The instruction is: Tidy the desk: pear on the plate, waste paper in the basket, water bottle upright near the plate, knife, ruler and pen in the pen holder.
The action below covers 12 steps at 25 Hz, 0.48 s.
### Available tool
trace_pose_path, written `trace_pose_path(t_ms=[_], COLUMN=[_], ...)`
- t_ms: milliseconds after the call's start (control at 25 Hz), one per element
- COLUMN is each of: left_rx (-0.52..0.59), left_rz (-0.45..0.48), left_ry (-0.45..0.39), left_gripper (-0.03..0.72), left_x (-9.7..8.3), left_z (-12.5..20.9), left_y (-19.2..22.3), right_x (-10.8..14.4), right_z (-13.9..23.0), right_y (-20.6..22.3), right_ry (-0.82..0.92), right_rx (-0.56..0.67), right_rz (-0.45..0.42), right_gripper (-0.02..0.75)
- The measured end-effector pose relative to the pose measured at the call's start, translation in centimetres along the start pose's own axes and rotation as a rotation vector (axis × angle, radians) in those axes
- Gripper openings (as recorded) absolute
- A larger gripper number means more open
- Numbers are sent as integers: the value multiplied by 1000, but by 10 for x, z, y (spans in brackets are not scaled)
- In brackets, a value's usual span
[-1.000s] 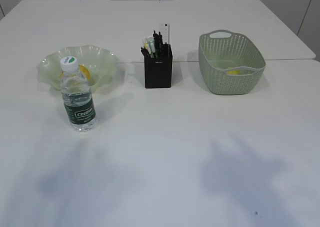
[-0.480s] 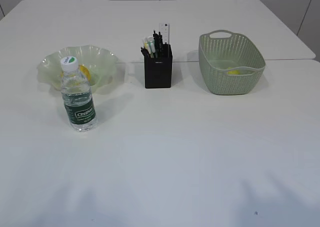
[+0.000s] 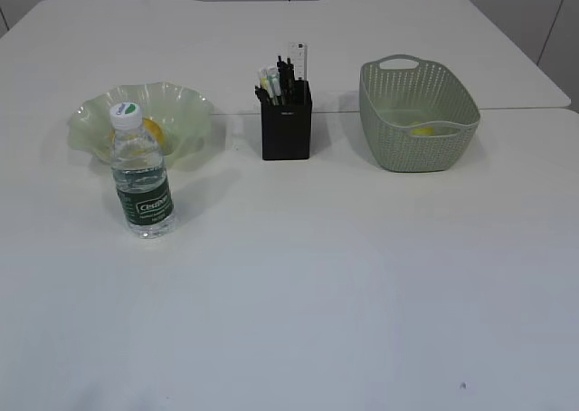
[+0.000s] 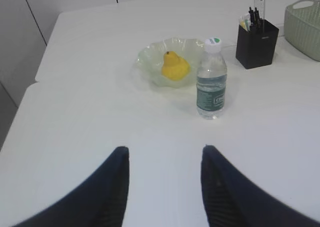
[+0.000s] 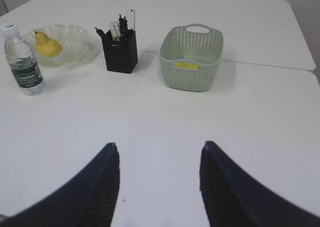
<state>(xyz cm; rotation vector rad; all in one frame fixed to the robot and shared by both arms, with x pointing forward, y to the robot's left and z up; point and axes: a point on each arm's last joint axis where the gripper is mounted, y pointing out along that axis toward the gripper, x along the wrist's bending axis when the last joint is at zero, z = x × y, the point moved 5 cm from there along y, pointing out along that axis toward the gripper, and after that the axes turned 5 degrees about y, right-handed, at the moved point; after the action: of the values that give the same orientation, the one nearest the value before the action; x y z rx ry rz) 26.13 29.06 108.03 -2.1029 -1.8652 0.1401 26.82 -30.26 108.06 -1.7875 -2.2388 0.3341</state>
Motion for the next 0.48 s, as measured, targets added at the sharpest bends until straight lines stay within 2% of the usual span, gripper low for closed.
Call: trace_pose_path(t_ms=[160,480], left_rx=[16,54], left_rz=[33,51], left_ry=[0,33], left_gripper=[331,331], left_x=[-5,-7], left_z=[2,8], left_y=[0,0], right_x=[4,4], right_z=[16,39], right_y=[-10,-3], right_ry=[-7,-70], right_rx=[46,176], right_rz=[-39,-44], right_gripper=[386,386])
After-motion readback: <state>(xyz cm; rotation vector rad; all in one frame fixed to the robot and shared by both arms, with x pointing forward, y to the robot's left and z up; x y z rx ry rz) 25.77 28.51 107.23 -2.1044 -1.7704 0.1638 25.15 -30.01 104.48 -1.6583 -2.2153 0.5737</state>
